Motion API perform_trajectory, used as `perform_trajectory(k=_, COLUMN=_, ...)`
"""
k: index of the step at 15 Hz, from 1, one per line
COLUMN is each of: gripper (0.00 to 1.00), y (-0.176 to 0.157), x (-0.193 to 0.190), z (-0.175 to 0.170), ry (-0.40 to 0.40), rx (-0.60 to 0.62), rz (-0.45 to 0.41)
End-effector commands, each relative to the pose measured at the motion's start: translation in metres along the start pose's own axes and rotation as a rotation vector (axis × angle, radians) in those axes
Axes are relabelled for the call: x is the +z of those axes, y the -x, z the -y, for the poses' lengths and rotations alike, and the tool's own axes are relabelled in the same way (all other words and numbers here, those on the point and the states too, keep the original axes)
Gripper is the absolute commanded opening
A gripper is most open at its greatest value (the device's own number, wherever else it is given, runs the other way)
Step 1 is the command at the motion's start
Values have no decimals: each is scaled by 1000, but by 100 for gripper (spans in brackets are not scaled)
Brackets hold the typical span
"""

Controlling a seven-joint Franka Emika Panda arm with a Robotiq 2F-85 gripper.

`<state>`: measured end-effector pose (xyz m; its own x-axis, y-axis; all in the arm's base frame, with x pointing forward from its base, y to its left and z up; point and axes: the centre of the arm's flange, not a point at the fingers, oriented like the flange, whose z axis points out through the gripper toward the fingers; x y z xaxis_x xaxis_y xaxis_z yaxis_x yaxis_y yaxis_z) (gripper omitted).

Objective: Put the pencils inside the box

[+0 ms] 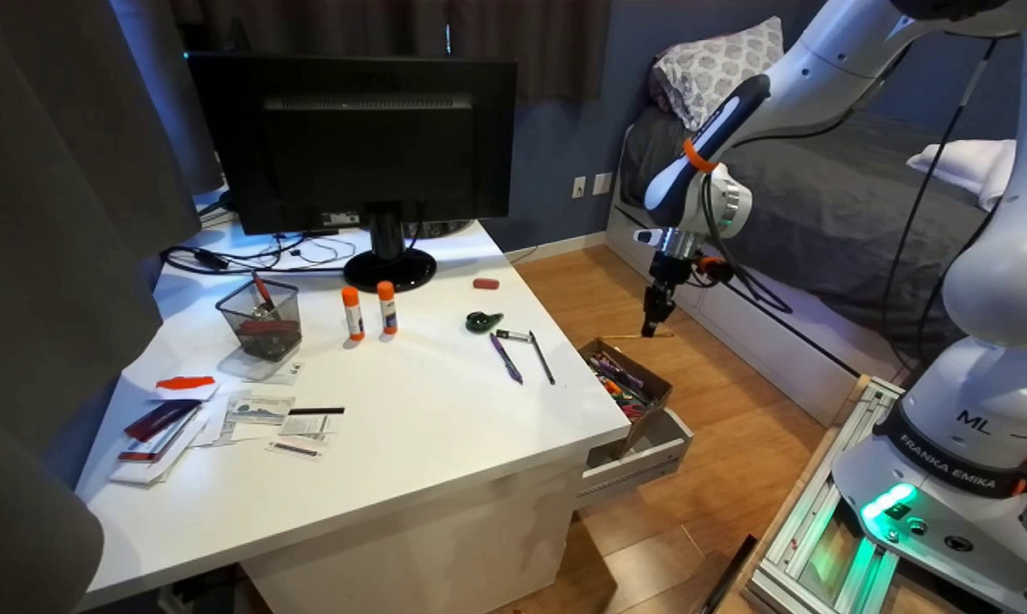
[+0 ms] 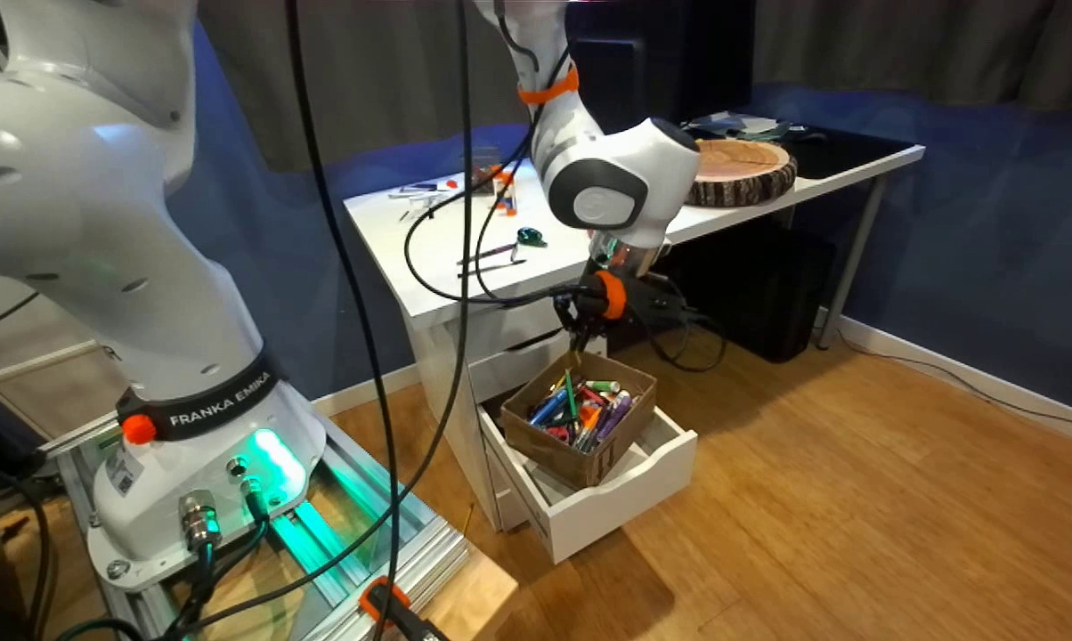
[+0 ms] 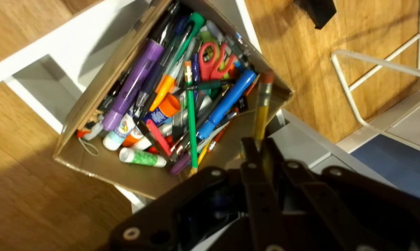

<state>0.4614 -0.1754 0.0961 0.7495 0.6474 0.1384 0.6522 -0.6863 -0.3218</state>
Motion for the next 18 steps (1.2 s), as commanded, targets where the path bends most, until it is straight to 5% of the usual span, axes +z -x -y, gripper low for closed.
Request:
perform_trajectory(k=1, gripper=2, y=-12, x=40, z=-32, ry=-47, rx=34, rz=31)
perform_trajectory(k=15, gripper=2, y=-51, x=132, z=-83, ry=-78, rx=62, rz=90)
perform_trajectory(k=17, gripper=18, y=-52, x=134, z=-86, ry=-77, rx=63, rz=90)
perform_trajectory(k=18, gripper=34, y=-54, x=132, z=-87, ry=-74, rx=59, rz=83)
